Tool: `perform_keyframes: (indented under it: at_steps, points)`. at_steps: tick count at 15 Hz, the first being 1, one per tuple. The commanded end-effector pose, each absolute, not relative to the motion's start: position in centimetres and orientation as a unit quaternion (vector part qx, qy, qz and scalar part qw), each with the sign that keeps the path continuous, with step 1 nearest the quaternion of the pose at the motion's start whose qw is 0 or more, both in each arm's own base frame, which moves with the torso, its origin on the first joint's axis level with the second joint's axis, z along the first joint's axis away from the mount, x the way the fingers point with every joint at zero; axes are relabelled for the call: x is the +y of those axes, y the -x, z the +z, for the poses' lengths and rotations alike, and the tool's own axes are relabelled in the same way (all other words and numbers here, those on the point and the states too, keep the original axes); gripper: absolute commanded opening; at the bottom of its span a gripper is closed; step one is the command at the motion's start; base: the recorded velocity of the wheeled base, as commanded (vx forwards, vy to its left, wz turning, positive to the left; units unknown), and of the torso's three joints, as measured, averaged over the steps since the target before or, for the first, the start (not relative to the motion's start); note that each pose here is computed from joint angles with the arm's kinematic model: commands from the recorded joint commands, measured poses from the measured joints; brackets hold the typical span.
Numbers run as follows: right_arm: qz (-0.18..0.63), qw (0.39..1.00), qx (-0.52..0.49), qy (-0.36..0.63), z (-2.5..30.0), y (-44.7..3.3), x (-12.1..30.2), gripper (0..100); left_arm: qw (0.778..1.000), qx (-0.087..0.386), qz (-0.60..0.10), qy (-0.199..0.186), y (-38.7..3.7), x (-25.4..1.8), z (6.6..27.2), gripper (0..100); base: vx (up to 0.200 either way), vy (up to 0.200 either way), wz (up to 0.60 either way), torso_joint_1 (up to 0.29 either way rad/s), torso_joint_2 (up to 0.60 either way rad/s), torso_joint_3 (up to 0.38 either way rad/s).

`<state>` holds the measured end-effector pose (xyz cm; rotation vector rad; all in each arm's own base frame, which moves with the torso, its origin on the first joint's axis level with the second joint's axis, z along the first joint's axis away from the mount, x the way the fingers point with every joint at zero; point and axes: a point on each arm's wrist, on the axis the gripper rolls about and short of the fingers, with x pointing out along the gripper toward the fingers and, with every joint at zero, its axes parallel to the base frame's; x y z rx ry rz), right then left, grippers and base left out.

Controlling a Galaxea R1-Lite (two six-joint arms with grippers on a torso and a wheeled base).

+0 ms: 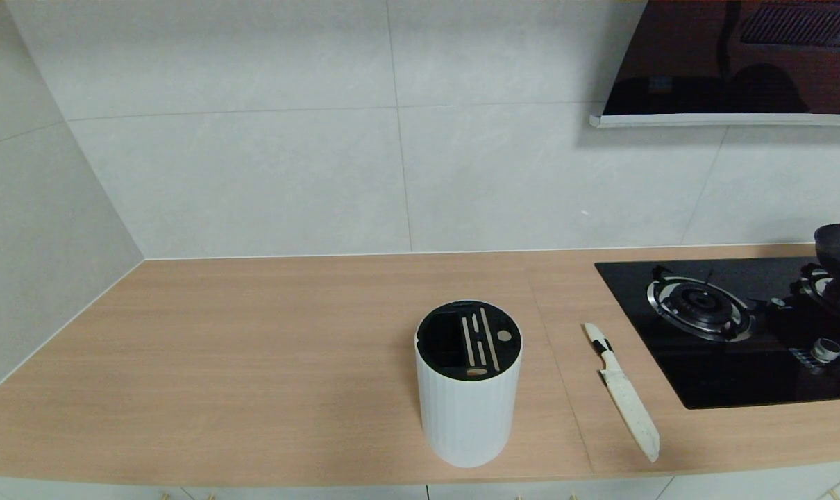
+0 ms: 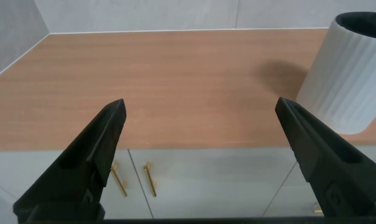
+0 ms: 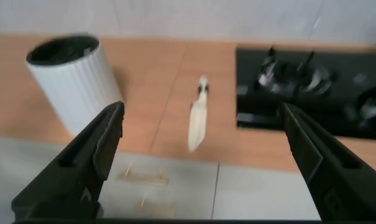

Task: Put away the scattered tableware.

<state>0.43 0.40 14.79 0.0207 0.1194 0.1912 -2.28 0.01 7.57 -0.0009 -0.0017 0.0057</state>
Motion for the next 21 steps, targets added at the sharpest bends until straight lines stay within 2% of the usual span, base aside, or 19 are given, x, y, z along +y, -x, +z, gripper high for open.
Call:
perform_keyframes:
  at_steps: [1,4,10,14,21]
  points:
    - [0.127,0.97,0.206,-0.017,16.5,-7.0,1.0,100,1.0,-0.001,0.003,0.001,2.3,0.0,7.6,100,0.0,0.0,0.0,0.0,0.0,0.0]
    - [0.148,0.959,0.243,-0.015,16.3,-12.0,2.0,100,1.0,-0.001,0.003,0.001,2.3,0.0,7.6,100,0.0,0.0,0.0,0.0,0.0,0.0]
    - [0.113,0.964,0.241,0.0,13.9,-20.1,3.0,100,1.0,-0.001,0.003,0.0,2.3,0.0,7.6,100,0.0,0.0,0.0,0.0,0.0,0.0]
    - [0.126,0.961,0.247,0.006,13.4,-22.6,4.2,100,1.0,-0.001,0.003,0.0,2.3,0.0,7.6,100,0.0,0.0,0.0,0.0,0.0,0.0]
    - [0.125,0.947,0.296,0.023,9.3,-24.9,6.1,100,1.0,-0.001,0.003,0.0,2.3,0.0,7.6,100,0.0,0.0,0.0,0.0,0.0,0.0]
